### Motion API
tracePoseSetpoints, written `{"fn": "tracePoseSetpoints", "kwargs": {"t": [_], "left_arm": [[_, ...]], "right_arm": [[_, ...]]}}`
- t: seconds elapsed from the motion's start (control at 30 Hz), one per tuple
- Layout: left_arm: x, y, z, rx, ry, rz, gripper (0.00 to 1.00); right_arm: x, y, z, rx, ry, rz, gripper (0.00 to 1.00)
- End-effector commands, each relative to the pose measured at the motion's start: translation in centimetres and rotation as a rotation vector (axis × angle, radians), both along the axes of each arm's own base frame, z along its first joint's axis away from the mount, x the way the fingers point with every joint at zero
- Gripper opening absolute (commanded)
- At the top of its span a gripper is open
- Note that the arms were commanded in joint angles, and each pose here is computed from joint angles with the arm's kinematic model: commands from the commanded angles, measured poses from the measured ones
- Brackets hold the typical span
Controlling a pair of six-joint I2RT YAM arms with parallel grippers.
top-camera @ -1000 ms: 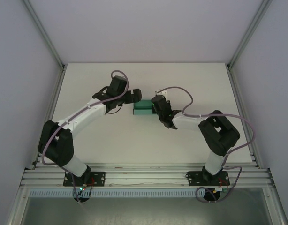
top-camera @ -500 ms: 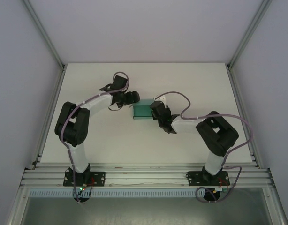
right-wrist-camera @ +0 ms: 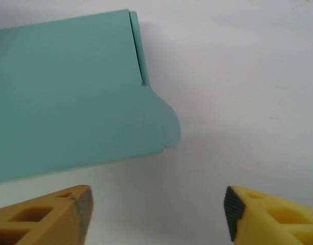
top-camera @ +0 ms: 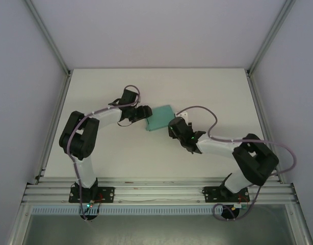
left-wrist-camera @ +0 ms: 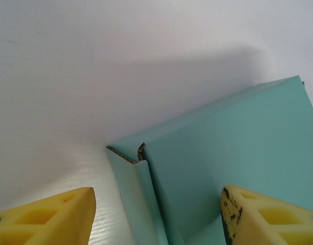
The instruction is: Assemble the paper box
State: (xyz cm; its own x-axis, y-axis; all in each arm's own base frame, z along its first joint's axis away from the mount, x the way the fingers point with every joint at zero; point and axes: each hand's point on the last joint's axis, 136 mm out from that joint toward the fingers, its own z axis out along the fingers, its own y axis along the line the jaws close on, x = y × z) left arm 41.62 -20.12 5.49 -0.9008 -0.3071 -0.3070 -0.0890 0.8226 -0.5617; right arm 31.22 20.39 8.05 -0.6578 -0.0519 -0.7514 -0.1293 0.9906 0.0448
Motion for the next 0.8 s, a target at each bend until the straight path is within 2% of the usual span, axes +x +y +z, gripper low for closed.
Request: {"fn": "tracePoseSetpoints", "kwargs": {"t": [0.0,0.17,0.43,0.77], "left_arm": [[-0.6,-0.3,-1.7,0.000,0.015,-0.034,0.63],[-0.4,-0.6,-3.1,-0.040,0.028,-0.046,0.53],[-0.5,0.5,-4.5,-0.126,0.040,-0.024,0.31],[-1.0,1.3,-4.1,-0.274,0.004,-0.017,0.21]], "right_arm": [[-1.7,-0.9,-0.4,0.012,0.067,-0.010,0.77],[-1.1,-1.2,0.9,0.026,0.050,-0.030,1.00],[1.5,-0.8,3.0,0.241,0.092,-0.035,1.00],[5.3,1.1,3.4,0.528,0.280,0.046,1.00]]}}
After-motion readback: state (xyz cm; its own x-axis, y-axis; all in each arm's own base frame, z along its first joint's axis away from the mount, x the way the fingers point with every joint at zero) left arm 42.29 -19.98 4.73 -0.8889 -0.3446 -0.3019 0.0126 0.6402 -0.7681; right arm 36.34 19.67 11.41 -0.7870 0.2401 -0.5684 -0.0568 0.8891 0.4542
